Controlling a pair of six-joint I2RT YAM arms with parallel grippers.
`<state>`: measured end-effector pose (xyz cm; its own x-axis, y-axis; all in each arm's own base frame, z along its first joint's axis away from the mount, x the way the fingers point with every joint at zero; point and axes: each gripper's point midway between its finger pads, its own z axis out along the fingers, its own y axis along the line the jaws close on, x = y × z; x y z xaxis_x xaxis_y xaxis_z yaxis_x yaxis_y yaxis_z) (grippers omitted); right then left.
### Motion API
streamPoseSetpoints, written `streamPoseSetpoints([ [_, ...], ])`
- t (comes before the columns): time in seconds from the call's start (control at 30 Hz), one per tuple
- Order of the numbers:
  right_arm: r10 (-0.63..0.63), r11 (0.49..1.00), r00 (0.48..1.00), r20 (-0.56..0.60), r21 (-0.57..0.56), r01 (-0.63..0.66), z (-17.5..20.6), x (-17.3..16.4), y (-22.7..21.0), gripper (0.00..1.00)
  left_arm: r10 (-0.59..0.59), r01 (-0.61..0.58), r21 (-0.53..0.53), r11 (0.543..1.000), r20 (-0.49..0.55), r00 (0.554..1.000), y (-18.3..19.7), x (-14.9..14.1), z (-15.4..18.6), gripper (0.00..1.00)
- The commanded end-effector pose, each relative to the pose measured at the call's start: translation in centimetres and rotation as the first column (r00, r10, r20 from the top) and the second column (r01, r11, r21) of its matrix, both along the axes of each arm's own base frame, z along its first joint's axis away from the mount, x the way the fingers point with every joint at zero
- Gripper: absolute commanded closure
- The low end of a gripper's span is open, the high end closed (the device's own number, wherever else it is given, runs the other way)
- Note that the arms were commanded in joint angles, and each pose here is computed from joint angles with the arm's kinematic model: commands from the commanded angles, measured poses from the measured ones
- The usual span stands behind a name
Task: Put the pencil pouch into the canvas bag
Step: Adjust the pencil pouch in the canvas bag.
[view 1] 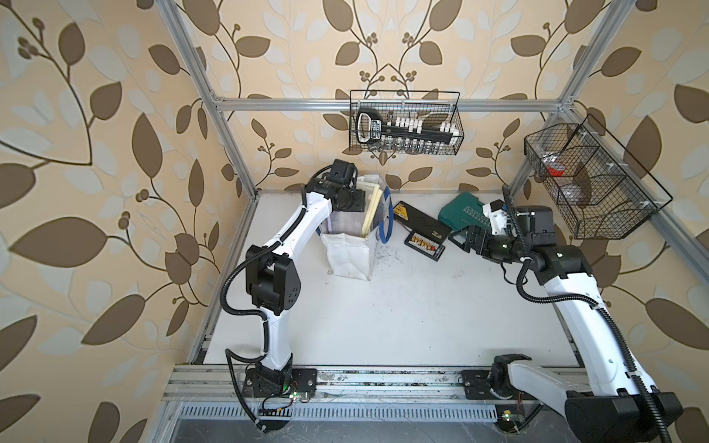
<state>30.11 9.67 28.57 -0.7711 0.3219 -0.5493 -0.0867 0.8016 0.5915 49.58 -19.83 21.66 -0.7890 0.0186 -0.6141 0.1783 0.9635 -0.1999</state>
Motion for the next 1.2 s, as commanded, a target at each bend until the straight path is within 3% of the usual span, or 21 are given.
streamPoseSetpoints([
  [0.0,-0.004,1.0,1.0,0.021,-0.007,0.004,0.2,0.2,0.0,0.0,0.062,-0.063,0.081,0.995,0.016,0.998,1.2,1.1,-1.9,0.45],
  [0.47,-0.007,1.0,1.0,0.026,-0.003,0.007,-0.6,1.1,0.0,0.0,0.012,0.021,0.186,0.982,-0.171,0.985,0.7,-0.2,-10.1,0.48],
  [0.63,-0.01,1.0,1.0,0.027,-0.006,0.01,-1.0,1.2,-0.1,0.0,0.004,0.038,0.194,0.98,-0.21,0.978,0.7,-1.0,-11.3,0.48],
  [0.73,-0.011,1.0,1.0,0.027,-0.007,0.012,-1.3,1.2,-0.1,0.0,0.003,0.037,0.19,0.981,-0.203,0.979,0.8,-1.3,-9.4,0.45],
  [0.8,-0.015,1.0,0.999,0.028,-0.014,0.016,-1.4,1.2,-0.2,0.0,-0.002,0.033,0.175,0.984,-0.174,0.985,0.7,-1.6,-7.0,0.37],
  [0.97,-0.052,0.997,0.997,0.052,-0.057,0.055,-0.9,1.3,-1.1,0.0,-0.031,0.041,0.11,0.993,-0.092,0.995,0.5,-3.9,-0.1,0.02],
  [1.17,-0.157,0.979,0.985,0.07,-0.121,0.165,-1.5,1.2,-3.2,0.01,-0.123,0.123,0.035,0.992,0.022,0.992,-1.0,-9.1,6.5,0.01],
])
